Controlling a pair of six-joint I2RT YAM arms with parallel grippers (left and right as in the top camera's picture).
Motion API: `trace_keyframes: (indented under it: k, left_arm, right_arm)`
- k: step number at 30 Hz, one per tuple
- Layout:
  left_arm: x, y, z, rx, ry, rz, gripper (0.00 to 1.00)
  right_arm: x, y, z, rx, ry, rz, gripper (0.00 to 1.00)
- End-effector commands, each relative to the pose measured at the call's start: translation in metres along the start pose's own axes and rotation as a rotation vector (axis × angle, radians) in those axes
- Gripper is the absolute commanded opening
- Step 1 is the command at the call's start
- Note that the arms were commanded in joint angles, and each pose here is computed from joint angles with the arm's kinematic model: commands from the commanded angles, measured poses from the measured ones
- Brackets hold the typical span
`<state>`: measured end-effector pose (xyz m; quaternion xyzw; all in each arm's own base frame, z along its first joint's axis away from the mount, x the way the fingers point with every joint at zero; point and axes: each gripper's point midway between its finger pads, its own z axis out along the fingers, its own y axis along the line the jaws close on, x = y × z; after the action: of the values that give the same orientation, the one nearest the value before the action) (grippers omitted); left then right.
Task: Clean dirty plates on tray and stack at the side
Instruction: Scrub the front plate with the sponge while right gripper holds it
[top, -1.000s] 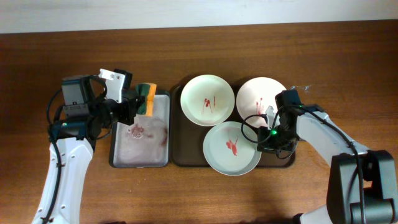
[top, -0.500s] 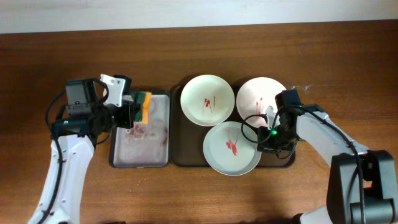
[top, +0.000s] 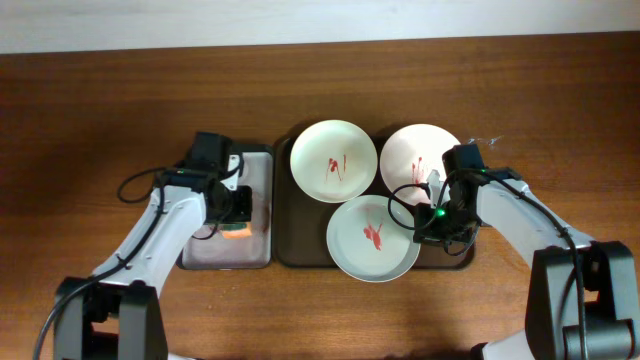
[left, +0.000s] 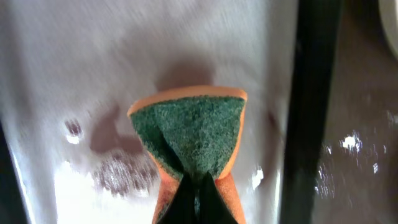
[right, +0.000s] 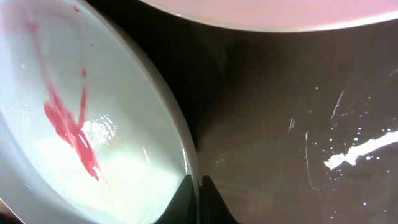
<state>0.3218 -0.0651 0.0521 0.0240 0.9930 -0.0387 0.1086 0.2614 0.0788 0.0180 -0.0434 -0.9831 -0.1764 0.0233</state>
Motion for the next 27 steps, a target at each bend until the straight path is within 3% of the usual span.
trace_keyframes:
  k: [1,4,6,14,23,25,27]
  left_arm:
    - [-0.034,-0.037,-0.037,0.058,-0.086,0.059,0.0]
    - [-0.044,-0.108,-0.056,0.283,-0.143,0.169,0.0]
    - [-0.042,-0.141,-0.055,0.372,-0.14,0.164,0.0]
    - [0.005,-0.262,-0.019,0.75,0.11,0.154,0.0]
    - [0.056,-0.305,0.016,0.758,0.306,0.103,0.0]
    - [0.054,-0.299,0.026,0.699,0.279,0.098,0.0]
    - [0.029,-0.272,0.048,0.525,0.153,0.061,0.0]
  right_arm:
    - [-0.006,0.001,-0.001,-0.007,-0.009,0.002,0.04]
    - [-0.006,0.001,-0.001,-0.007,-0.01,0.001,0.04]
    - [-0.006,0.001,-0.001,-0.007,-0.01,0.001,0.04]
    - [-0.006,0.001,-0.001,-0.007,-0.01,0.001,0.04]
    - [-0.006,0.001,-0.001,-0.007,-0.01,0.001,0.04]
    - [-0.006,0.001,-0.001,-0.007,-0.01,0.001,0.04]
    - [-0.006,0.001,-0.001,-0.007,-0.009,0.001,0.04]
